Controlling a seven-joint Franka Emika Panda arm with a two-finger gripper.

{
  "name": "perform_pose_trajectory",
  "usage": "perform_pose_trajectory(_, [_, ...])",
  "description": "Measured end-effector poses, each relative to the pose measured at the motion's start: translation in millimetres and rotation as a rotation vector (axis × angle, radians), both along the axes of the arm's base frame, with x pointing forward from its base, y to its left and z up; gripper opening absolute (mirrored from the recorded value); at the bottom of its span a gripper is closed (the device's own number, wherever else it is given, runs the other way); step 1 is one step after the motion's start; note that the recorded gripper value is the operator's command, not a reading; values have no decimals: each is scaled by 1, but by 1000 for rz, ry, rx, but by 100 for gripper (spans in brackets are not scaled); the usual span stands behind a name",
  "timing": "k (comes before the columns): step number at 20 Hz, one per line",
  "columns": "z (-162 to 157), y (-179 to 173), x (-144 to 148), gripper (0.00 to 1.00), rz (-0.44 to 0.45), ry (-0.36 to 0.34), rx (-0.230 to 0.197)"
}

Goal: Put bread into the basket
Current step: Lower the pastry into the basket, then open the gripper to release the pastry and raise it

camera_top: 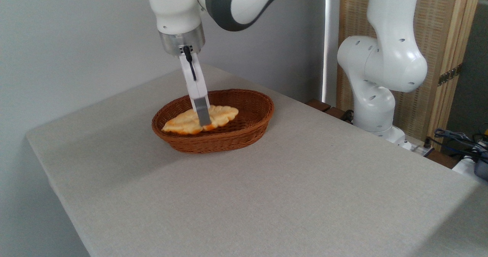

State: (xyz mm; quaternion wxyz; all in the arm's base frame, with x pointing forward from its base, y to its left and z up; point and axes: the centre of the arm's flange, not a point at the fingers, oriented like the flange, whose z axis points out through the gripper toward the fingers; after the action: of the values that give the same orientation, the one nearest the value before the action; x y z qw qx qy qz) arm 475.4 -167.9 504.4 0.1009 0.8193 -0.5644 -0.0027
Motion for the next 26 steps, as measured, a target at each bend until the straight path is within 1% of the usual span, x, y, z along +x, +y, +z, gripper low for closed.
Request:
perform_pose_trajectory(2, [-2, -25, -13, 77, 5, 42, 0])
perform_pose_trajectory(5, [-10, -48, -28, 100, -11, 83, 23])
perform_pose_trajectory(8, [-18, -69, -40, 100, -55, 102, 39])
perform_pose_trajectory(11, [-26, -78, -45, 100, -76, 119, 48])
perform_pose_trajectory(19, [-29, -79, -45, 100, -78, 124, 49])
perform_pose_trajectory(21, [-24, -73, -41, 100, -64, 116, 45])
perform_pose_trajectory(23, [-14, -60, -32, 100, -39, 90, 44])
perform_pose_trajectory(24, [-4, -49, -24, 100, -19, 69, 43])
perform_pose_trajectory(26, [18, -21, -7, 100, 38, 25, 26])
